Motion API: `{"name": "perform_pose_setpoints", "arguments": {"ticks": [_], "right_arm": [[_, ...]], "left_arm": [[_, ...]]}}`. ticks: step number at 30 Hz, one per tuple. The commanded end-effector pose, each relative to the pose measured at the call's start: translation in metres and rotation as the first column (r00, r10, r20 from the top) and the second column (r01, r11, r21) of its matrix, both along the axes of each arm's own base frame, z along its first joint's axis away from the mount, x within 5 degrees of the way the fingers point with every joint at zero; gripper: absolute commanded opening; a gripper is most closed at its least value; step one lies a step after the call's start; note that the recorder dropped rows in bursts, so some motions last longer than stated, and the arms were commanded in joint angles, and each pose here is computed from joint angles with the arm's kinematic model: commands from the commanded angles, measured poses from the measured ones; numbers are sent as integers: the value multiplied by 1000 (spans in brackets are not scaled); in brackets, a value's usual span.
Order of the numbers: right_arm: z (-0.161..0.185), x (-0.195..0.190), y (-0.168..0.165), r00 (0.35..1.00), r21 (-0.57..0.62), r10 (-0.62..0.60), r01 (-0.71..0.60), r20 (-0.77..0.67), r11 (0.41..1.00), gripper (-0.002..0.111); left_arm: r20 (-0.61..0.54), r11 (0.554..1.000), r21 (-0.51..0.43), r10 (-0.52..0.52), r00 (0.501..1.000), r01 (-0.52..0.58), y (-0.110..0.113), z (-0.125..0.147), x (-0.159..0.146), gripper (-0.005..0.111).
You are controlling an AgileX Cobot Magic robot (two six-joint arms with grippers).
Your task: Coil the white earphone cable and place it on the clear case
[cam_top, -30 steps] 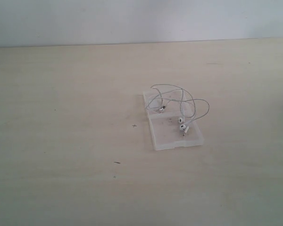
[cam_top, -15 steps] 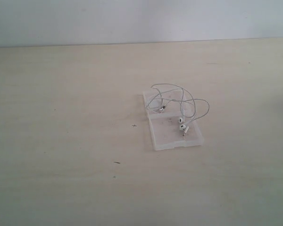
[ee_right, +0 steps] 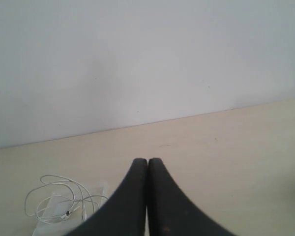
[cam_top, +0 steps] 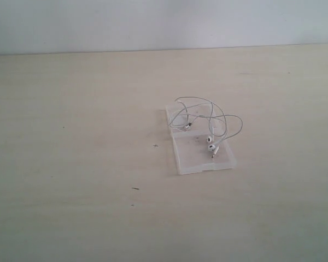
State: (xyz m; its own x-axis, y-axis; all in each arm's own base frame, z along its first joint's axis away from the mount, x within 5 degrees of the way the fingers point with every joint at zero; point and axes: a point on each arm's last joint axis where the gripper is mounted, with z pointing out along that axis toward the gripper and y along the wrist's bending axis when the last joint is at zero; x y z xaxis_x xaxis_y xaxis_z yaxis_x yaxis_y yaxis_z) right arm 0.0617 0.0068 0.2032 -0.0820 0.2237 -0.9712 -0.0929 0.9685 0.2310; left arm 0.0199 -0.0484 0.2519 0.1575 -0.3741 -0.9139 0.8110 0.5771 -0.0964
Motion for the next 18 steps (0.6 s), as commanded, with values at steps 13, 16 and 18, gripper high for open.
{"name": "perform_pose_setpoints", "arguments": {"ticks": [13,16,18], "right_arm": [[-1,0,0,1000,-8,-4,4,2,1000,0],[-1,0,0,1000,-8,-4,4,2,1000,0],[-1,0,0,1000,-11,-4,4,2,1000,0]], "left_arm": [[-206,938,166,334,920,-304,17,-33,26,0],[-312,867,205,498,809,-454,30,-43,33,0],[-399,809,202,583,708,-553,39,-48,36,0]]}}
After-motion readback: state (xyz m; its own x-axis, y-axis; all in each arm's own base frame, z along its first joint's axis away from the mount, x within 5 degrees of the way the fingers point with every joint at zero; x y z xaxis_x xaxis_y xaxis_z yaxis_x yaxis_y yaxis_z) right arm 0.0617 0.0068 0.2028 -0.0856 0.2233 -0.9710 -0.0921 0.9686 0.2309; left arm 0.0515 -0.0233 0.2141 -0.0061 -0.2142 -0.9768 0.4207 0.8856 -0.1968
